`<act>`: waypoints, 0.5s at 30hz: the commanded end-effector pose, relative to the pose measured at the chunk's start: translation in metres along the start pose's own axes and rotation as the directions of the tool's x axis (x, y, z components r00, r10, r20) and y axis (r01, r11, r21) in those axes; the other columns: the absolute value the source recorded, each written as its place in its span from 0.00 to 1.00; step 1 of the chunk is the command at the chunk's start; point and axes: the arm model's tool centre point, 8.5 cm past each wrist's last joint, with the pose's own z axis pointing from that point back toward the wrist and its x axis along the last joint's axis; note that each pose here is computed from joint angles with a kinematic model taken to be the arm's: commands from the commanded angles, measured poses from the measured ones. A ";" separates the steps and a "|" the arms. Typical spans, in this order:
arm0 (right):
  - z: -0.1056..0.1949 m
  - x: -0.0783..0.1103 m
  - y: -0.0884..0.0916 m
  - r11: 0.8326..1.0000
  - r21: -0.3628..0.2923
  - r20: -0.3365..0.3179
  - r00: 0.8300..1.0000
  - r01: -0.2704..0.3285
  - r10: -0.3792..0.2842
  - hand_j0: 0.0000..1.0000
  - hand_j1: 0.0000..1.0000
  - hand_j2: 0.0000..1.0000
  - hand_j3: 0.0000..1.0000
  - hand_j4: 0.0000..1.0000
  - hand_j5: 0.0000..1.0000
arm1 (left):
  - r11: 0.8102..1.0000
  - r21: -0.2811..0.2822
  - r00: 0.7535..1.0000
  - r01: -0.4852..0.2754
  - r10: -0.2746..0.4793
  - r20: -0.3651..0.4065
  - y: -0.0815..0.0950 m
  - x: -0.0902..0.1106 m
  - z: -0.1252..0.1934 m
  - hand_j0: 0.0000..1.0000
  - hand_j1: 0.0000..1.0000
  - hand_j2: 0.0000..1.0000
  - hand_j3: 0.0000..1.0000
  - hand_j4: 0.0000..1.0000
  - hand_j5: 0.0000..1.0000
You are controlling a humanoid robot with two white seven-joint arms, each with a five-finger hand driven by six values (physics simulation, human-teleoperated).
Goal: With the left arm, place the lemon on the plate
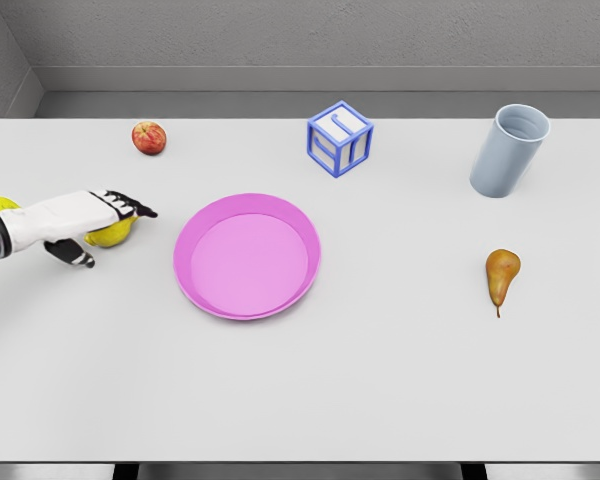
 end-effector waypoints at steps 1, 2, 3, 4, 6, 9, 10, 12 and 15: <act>0.000 0.000 0.000 1.000 0.000 0.000 1.000 0.000 0.000 1.00 1.00 1.00 1.00 1.00 1.00 | 1.000 -0.009 1.000 -0.011 0.011 0.010 -0.004 0.003 -0.005 1.00 1.00 1.00 1.00 1.00 1.00; 0.000 0.000 0.000 1.000 0.000 0.000 1.000 0.000 0.000 1.00 1.00 1.00 1.00 1.00 1.00 | 1.000 -0.007 1.000 -0.008 0.008 0.009 -0.003 0.002 -0.005 1.00 1.00 1.00 1.00 1.00 1.00; 0.000 0.000 0.000 1.000 0.000 0.000 1.000 0.000 0.000 1.00 1.00 1.00 1.00 1.00 1.00 | 1.000 -0.008 1.000 -0.015 0.015 0.001 -0.003 -0.001 -0.004 1.00 1.00 1.00 1.00 1.00 1.00; 0.000 0.000 0.000 1.000 0.000 0.000 1.000 0.000 0.000 1.00 1.00 1.00 1.00 1.00 1.00 | 1.000 -0.005 1.000 -0.015 0.015 -0.004 -0.001 -0.003 -0.003 1.00 1.00 1.00 1.00 1.00 1.00; 0.000 0.000 0.000 1.000 0.000 0.000 1.000 0.000 0.000 1.00 1.00 1.00 1.00 1.00 1.00 | 1.000 -0.002 1.000 -0.015 0.015 -0.006 0.000 -0.004 -0.002 1.00 1.00 1.00 1.00 1.00 1.00; 0.000 0.000 0.000 1.000 0.000 0.000 1.000 0.000 0.000 1.00 1.00 1.00 1.00 1.00 1.00 | 1.000 0.009 1.000 -0.018 0.018 -0.009 0.004 -0.006 0.002 1.00 1.00 1.00 1.00 1.00 1.00; 0.000 0.000 0.000 1.000 0.000 0.000 1.000 0.000 0.000 1.00 1.00 1.00 1.00 1.00 1.00 | 1.000 0.009 1.000 -0.018 0.018 -0.009 0.004 -0.006 0.002 1.00 1.00 1.00 1.00 1.00 1.00; 0.000 0.000 0.000 1.000 0.000 0.000 1.000 0.000 0.000 1.00 1.00 1.00 1.00 1.00 1.00 | 1.000 0.010 1.000 -0.013 0.013 -0.008 0.006 -0.006 0.001 1.00 1.00 1.00 1.00 1.00 1.00; 0.000 0.000 0.000 1.000 0.000 0.000 1.000 0.000 0.000 1.00 1.00 1.00 1.00 1.00 1.00 | 1.000 0.019 1.000 -0.009 0.010 -0.008 0.011 -0.006 0.002 1.00 1.00 1.00 1.00 1.00 1.00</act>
